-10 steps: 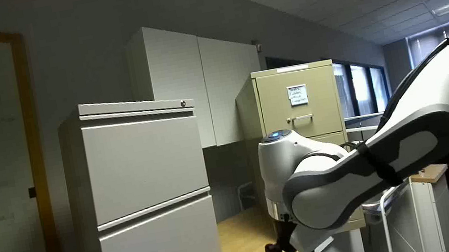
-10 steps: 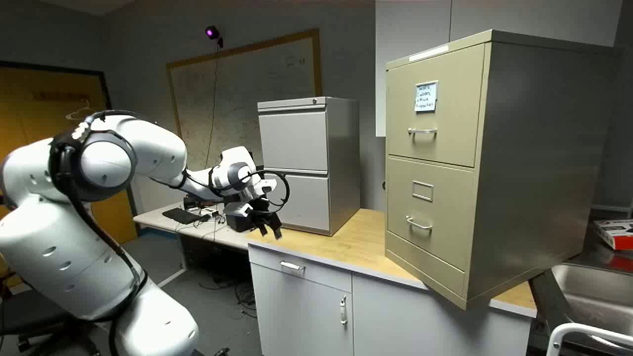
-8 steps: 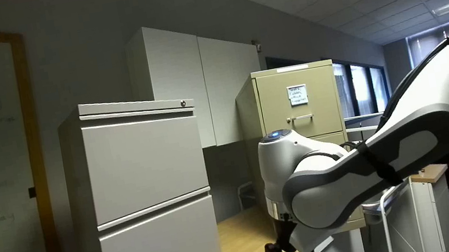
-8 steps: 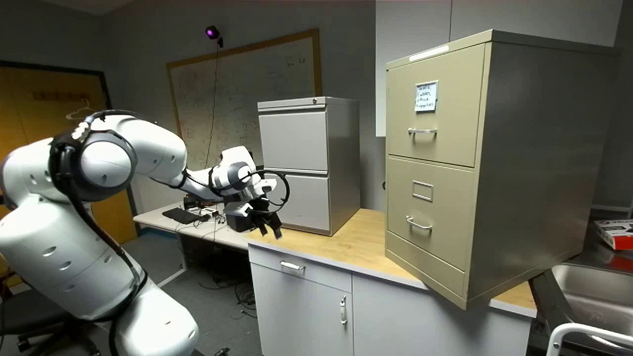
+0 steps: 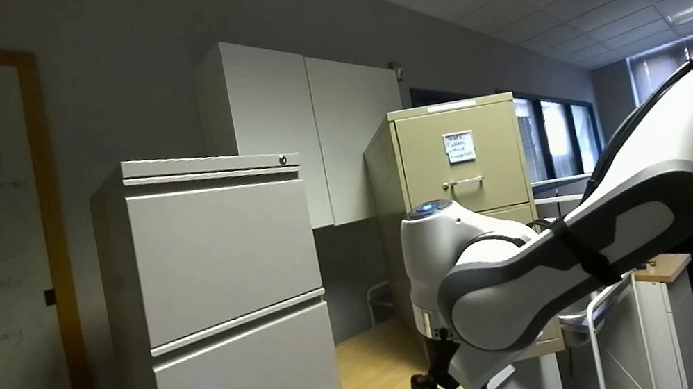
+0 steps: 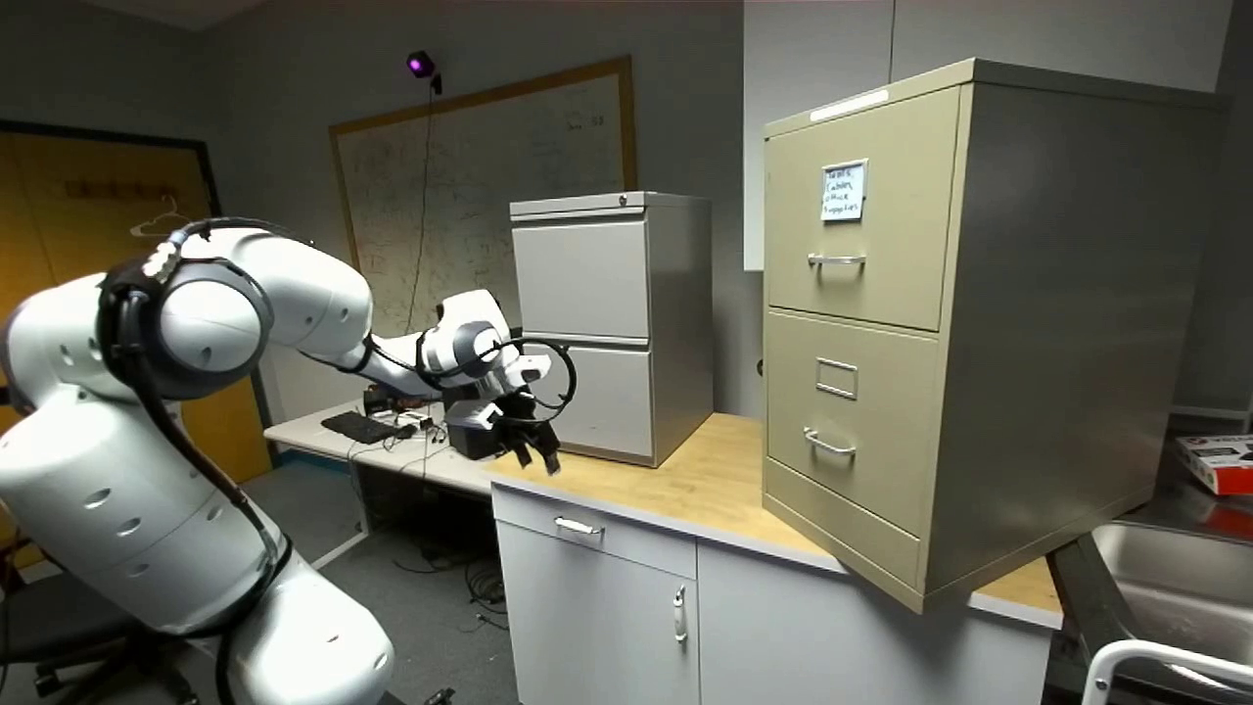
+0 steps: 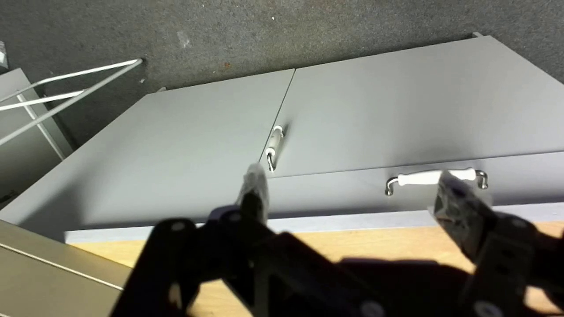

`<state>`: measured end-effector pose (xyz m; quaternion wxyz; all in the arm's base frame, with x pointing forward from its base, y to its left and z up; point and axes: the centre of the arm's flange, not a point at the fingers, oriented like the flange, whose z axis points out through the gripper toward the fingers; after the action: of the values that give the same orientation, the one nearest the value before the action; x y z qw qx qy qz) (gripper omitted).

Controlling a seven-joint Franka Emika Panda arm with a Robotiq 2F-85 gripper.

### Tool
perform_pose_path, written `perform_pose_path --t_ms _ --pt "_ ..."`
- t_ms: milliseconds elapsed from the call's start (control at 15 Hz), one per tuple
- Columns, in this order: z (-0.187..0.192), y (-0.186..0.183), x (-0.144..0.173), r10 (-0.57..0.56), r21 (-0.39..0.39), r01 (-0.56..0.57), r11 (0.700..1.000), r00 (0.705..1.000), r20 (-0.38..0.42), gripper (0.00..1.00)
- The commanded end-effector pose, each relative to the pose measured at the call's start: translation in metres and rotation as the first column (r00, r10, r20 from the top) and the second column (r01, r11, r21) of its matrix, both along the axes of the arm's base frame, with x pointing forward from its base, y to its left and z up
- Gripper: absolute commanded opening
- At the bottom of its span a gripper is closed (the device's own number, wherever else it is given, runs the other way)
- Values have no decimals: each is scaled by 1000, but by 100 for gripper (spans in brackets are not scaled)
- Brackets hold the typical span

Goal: Open the bottom drawer of the file cabinet on the right

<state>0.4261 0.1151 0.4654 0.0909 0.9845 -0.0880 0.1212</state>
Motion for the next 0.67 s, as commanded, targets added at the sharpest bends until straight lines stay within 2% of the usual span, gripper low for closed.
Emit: perform_pose_path --t_ms 0,333,600 --pt "6 -20 6 -53 -4 53 999 998 32 100" --pt "21 -82 15 -174 23 173 985 976 129 100" --pt "30 -146 17 -305 108 287 952 923 235 100"
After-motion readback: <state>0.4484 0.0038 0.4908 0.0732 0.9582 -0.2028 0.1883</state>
